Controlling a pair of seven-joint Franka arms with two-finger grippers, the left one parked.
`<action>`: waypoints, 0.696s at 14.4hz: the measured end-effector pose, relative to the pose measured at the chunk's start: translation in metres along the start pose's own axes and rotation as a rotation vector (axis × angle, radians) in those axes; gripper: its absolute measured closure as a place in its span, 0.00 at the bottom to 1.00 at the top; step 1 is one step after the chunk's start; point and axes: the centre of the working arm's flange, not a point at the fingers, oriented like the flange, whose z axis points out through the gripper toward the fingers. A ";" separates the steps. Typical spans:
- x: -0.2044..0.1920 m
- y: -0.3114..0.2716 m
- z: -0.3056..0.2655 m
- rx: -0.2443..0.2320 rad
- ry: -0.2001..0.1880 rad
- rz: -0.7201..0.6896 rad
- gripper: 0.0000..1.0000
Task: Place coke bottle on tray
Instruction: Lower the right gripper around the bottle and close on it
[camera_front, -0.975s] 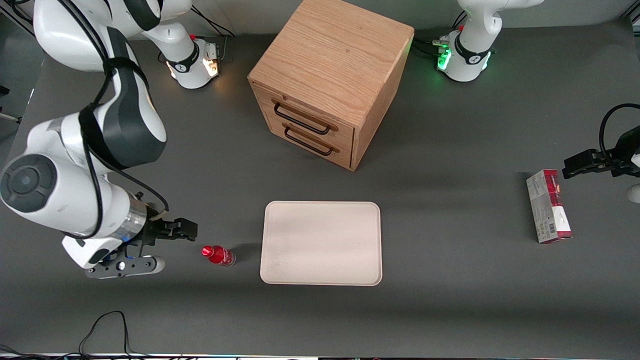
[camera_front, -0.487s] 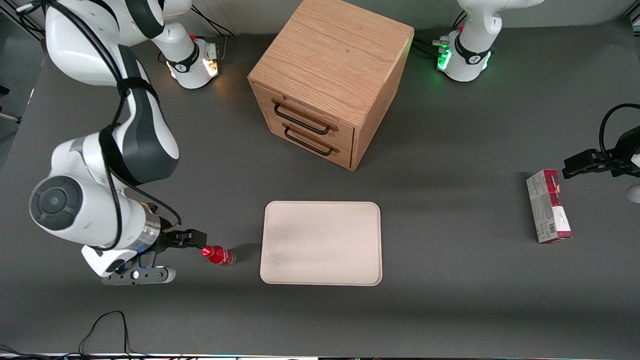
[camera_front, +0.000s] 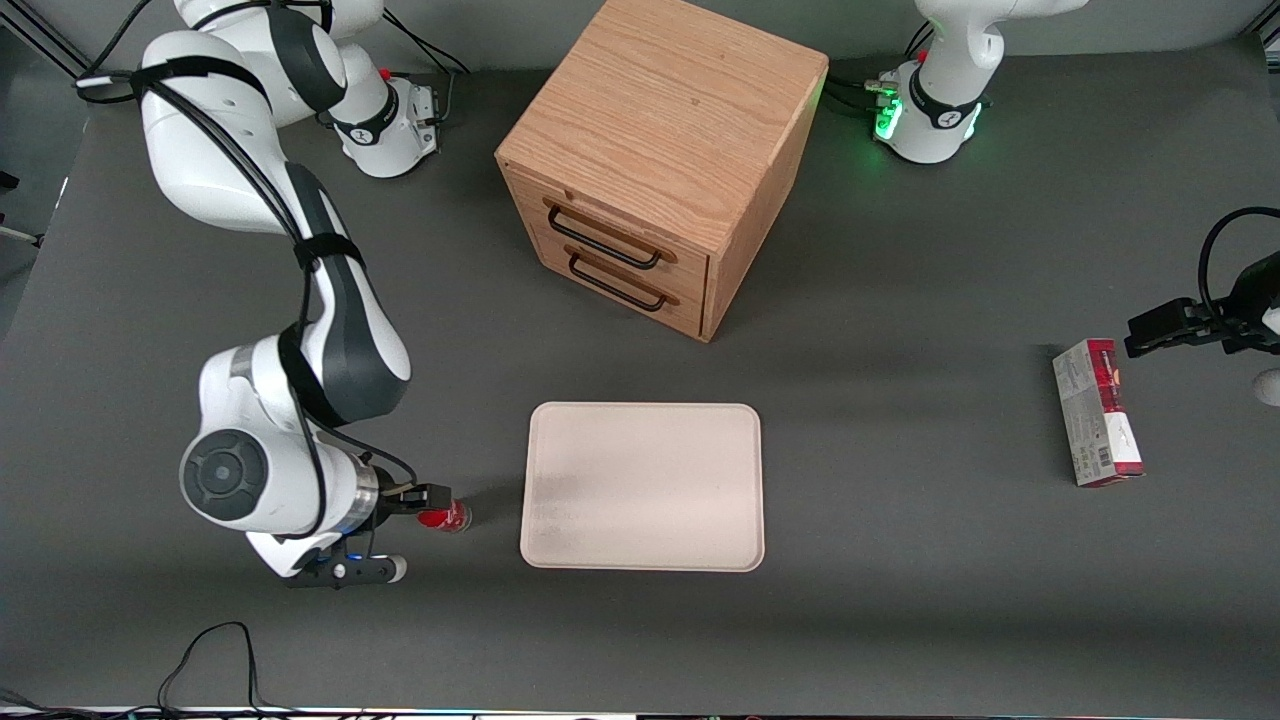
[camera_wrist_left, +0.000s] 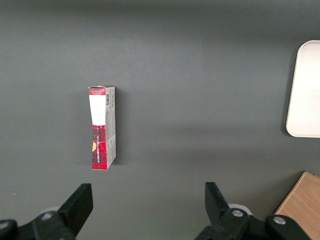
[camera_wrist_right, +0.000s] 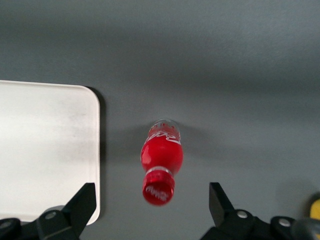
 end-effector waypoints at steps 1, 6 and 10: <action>0.000 0.000 0.009 0.001 0.002 -0.001 0.00; -0.002 -0.001 0.040 -0.001 -0.005 -0.002 0.00; -0.008 -0.001 0.043 0.006 0.025 -0.005 0.00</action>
